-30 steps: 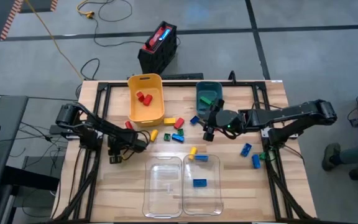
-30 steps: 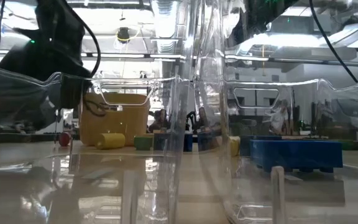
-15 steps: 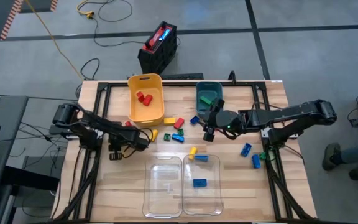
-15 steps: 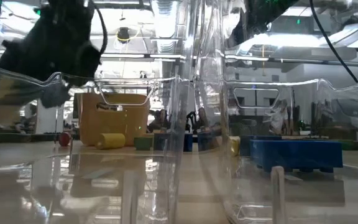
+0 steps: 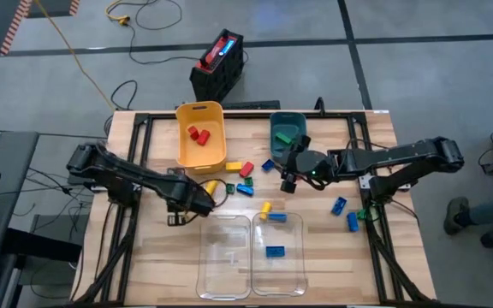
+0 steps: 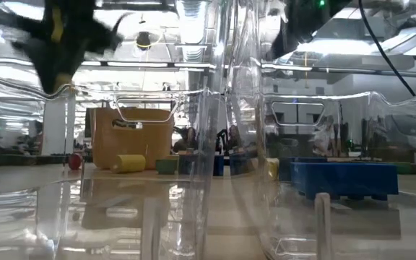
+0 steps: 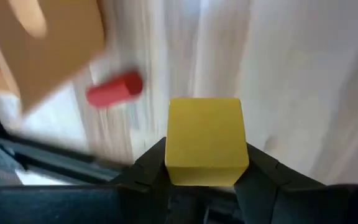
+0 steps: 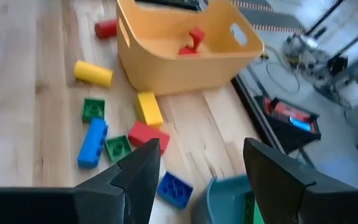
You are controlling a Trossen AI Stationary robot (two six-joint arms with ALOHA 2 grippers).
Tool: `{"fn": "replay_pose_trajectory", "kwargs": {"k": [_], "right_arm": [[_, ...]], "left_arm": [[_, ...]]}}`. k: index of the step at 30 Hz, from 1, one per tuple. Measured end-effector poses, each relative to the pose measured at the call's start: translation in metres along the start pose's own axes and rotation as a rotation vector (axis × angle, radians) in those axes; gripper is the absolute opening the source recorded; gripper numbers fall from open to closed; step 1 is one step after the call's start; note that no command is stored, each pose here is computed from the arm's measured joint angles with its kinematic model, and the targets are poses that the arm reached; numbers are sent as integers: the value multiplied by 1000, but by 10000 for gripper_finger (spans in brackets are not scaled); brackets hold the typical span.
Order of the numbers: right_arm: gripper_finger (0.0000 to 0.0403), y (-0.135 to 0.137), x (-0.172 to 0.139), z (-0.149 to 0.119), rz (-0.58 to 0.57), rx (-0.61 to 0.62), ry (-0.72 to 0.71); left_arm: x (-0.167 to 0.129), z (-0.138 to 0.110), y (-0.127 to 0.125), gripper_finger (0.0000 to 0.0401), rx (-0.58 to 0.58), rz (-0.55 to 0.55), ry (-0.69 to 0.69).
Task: Sort blocks
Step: Put the yellow block into the left transparent bin
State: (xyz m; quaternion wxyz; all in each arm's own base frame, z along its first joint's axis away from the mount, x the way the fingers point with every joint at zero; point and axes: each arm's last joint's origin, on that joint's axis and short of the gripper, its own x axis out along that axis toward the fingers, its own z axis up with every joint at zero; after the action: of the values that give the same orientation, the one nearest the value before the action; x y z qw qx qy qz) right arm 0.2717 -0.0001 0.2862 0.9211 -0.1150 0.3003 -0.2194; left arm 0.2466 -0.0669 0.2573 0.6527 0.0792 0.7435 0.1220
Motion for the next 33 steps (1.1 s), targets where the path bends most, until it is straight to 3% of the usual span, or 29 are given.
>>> {"fn": "replay_pose_trajectory", "kwargs": {"k": [5,10,17,23,33], "right_arm": [[243,-5,2,-12,-15,38,117],[243,0,-1,-13,-2,64,118],[222,11,-15,-12,-63,64,93],[209,11,-47,-16,-41,118,83],[208,20,-82,-18,10,175,1]], "left_arm": [[-38,4,-23,130,25,4,-242],[-54,14,-56,130,114,-73,-522],[-59,31,-75,130,89,-177,-679],[-55,43,-88,130,89,-237,-710],[13,87,-129,131,165,-310,-465]]}}
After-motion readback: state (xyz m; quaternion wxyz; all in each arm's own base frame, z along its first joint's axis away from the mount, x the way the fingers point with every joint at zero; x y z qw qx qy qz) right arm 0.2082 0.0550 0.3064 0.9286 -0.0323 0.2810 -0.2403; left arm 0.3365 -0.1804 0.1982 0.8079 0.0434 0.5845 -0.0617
